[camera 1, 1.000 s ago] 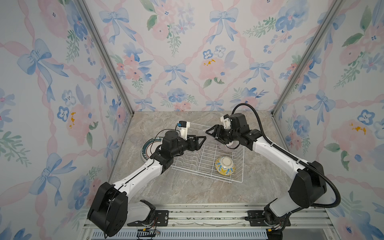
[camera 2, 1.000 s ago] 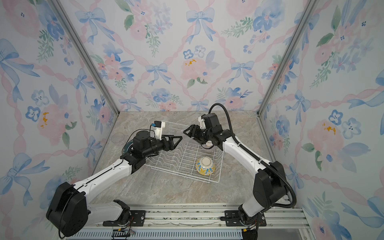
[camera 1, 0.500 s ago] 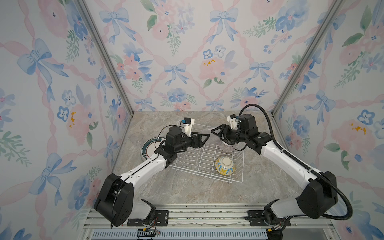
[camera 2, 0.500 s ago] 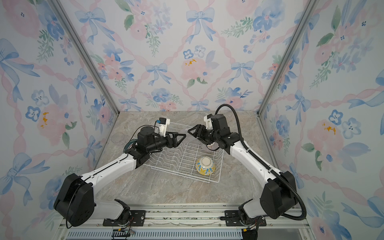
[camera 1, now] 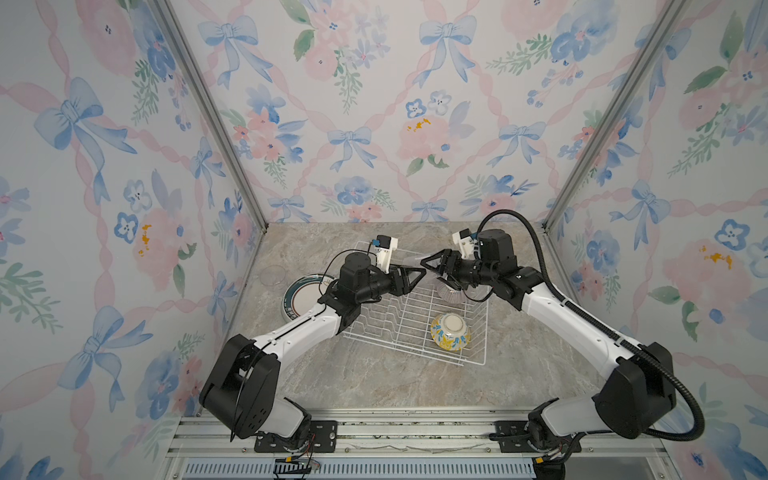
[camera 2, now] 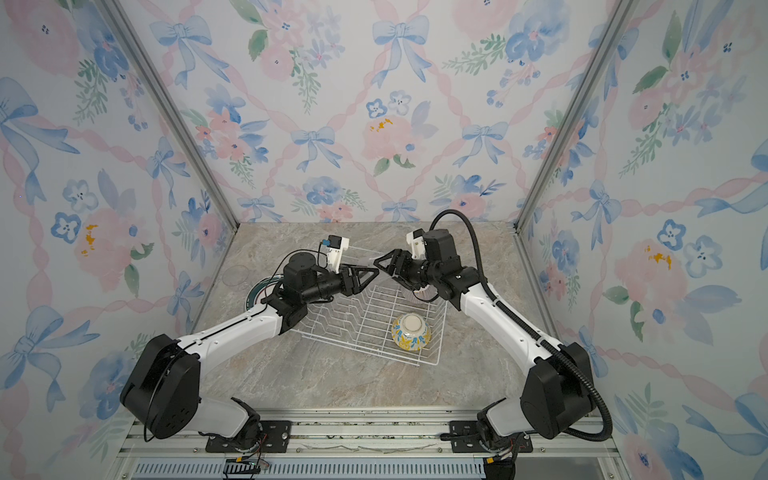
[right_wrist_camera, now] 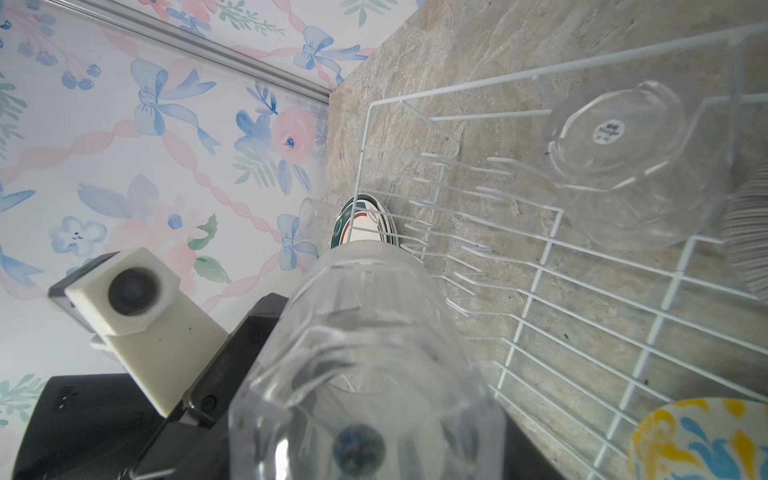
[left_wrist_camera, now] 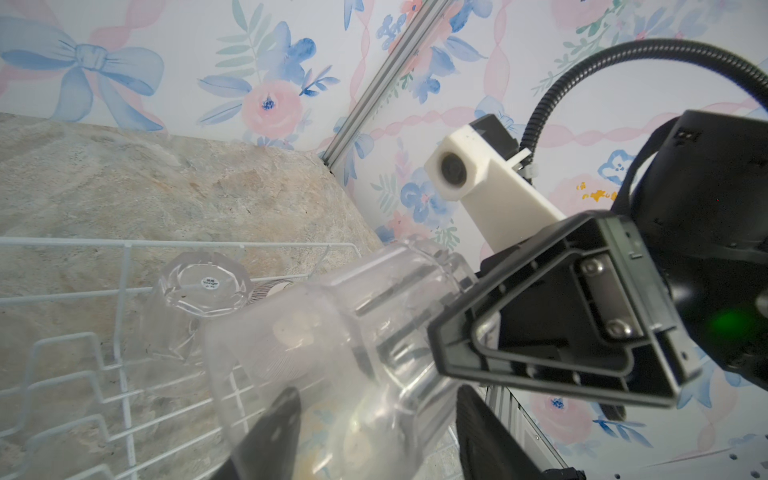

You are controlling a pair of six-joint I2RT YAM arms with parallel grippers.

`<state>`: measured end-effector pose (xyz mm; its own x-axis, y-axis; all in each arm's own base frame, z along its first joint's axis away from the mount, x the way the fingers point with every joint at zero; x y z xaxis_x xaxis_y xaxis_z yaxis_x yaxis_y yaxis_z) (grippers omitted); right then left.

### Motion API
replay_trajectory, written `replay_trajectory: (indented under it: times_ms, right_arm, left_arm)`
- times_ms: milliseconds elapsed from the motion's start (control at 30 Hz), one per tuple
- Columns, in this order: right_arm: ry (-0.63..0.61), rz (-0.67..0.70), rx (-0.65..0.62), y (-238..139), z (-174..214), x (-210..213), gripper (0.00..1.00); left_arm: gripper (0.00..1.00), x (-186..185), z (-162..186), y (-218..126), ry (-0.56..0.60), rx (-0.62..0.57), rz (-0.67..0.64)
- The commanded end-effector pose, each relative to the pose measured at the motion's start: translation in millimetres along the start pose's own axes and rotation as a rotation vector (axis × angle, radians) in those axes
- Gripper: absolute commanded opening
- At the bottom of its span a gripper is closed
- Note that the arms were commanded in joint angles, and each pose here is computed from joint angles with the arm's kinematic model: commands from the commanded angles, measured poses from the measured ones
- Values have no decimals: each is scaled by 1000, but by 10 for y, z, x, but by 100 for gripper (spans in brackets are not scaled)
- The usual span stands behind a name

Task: Unload the mixed dishes from the dish rack
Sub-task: 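Lift the clear cup and bring it toward the left gripper, then grasp the clear cup with the left gripper and release the right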

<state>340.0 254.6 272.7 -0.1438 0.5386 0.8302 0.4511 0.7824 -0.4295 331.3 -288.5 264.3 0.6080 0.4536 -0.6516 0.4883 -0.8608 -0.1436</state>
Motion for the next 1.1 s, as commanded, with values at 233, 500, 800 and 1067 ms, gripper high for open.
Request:
replay_trajectory:
  times_ms: [233, 500, 800, 1067]
  right_arm:
    - [90, -143, 55, 263, -50, 20, 55]
    - [126, -165, 69, 388, -23, -28, 55]
    - [124, -155, 74, 440, 18, -24, 56]
    - [109, -128, 65, 424, 54, -31, 57]
  left_arm:
    - [47, -268, -167, -3, 50, -73, 94]
    - [38, -320, -198, -51, 81, -103, 91]
    - [19, -194, -149, 29, 36, -91, 61]
    - [0, -106, -154, 17, 23, -113, 18]
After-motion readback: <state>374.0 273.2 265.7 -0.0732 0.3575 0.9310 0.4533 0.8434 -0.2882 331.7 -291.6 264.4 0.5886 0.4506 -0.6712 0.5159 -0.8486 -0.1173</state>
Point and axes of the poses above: each gripper's point midway between its finger pads, its own y axis out along the fingers, its own x axis along the line the jaws close on, z = x × y, the point moved 2 cm from there along -y, back along the fingers, and after that the axes turned 2 degrees about -y, right-handed, at the moved point
